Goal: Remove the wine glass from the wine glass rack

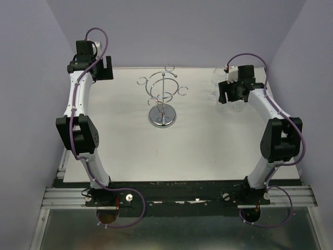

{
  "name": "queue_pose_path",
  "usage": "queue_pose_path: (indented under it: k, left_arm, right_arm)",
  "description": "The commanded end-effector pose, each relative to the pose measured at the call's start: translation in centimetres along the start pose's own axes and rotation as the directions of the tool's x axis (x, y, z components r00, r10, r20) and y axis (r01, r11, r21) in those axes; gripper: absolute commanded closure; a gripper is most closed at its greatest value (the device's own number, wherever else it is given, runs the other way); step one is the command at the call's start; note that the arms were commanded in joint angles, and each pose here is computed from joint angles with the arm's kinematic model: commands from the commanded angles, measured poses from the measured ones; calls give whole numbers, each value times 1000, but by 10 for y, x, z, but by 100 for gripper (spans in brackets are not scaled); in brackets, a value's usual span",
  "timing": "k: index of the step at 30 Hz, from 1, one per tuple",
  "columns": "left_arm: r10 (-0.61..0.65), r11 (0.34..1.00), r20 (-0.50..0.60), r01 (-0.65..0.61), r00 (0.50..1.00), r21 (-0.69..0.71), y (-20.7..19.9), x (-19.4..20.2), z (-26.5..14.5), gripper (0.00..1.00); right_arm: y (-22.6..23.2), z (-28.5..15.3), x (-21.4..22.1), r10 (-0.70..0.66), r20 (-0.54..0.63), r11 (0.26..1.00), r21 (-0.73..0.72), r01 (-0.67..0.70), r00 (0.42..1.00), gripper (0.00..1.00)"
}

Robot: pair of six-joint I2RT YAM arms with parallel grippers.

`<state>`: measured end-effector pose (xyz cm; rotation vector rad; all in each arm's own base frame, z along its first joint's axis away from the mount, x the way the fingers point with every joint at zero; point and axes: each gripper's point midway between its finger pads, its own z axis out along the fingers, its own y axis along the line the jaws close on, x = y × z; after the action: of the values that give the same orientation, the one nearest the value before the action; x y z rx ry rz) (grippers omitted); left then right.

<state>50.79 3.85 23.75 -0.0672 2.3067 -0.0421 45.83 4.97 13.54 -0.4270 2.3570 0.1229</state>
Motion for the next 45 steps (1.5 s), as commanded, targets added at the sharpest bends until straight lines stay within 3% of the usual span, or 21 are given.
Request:
queue_pose_path:
  k: [1, 8, 22, 26, 30, 34, 36, 45]
  left_arm:
    - [-42, 995, 0, 42, 999, -89, 13, 2, 3, 1]
    - [40, 997, -14, -39, 999, 72, -37, 5, 2, 1]
    - [135, 986, -46, -130, 990, 101, -72, 23, -2, 1]
    - [175, 980, -44, -170, 984, 102, -76, 24, -2, 1]
    - [185, 977, -32, -180, 982, 110, -83, 20, -3, 1]
    - [193, 975, -24, -189, 981, 113, -85, 17, -5, 1]
    - [196, 976, -26, -192, 980, 106, -84, 18, -5, 1]
    - [195, 976, -32, -191, 980, 105, -83, 20, -6, 1]
  right_arm:
    - [-6, 5, -15, -14, 31, 1000, 18, 13, 999, 99]
    - [-14, 14, -13, -17, 21, 998, 54, 16, 1000, 99]
    - [-8, 30, -15, -24, 7, 1000, -8, 24, 1000, 98]
    - [-5, 32, -15, -20, -2, 1000, -24, 20, 1000, 74]
    - [-9, 31, -17, -11, 2, 1000, -1, 11, 1000, 42]
    - [-8, 24, -25, -8, 31, 1000, -2, 8, 999, 20]
    - [-8, 22, -27, -5, 38, 1000, -2, 5, 999, 3]
    - [-6, 11, -27, -7, 42, 1000, 0, 7, 999, 0]
